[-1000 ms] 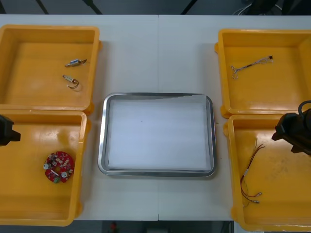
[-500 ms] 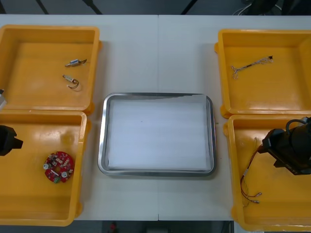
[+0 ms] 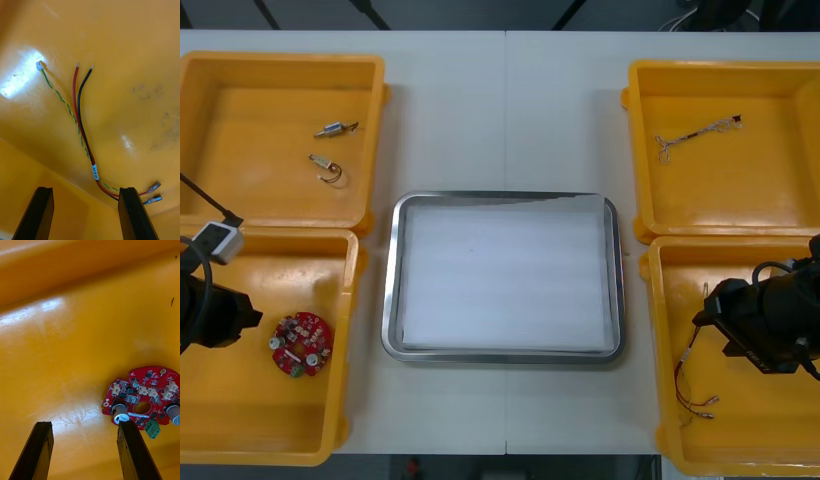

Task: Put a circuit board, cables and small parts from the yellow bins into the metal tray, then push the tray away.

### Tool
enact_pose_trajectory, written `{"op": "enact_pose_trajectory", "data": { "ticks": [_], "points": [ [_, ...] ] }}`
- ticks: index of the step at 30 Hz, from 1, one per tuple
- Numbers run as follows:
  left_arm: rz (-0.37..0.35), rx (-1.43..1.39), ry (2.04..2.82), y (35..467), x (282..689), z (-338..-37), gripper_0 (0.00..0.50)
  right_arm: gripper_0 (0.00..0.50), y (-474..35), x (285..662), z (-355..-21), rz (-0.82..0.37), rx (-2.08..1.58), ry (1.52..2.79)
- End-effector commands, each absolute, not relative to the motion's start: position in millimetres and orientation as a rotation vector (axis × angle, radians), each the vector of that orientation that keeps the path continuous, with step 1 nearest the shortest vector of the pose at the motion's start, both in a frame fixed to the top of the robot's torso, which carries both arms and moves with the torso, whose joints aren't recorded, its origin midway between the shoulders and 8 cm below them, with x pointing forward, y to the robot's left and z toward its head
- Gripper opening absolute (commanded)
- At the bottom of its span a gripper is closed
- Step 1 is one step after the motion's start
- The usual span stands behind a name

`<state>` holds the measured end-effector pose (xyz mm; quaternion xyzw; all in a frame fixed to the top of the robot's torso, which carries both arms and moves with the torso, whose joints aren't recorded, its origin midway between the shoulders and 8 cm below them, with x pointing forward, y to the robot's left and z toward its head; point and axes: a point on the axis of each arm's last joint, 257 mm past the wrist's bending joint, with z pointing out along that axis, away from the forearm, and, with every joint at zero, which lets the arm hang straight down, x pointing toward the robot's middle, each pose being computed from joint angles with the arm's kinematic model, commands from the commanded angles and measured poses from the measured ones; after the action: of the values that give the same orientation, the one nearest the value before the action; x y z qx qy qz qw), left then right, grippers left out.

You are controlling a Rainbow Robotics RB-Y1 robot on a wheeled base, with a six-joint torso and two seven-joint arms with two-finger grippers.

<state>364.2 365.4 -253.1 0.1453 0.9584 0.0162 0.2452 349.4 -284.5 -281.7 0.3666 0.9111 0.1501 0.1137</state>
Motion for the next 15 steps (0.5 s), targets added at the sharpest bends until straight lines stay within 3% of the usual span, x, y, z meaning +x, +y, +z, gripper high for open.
{"op": "enact_pose_trajectory", "data": {
  "ticks": [1,15],
  "points": [
    [0.061,0.407,2.631,368.1,355.0,-267.7,0.5,0.5,-280.4,345.7,-294.6,0.464,1.041,2.694],
    [0.104,0.539,2.591,360.8,342.6,-282.4,0.5,0.5,-274.9,345.9,-321.4,0.53,1.105,2.719]
  ]
}}
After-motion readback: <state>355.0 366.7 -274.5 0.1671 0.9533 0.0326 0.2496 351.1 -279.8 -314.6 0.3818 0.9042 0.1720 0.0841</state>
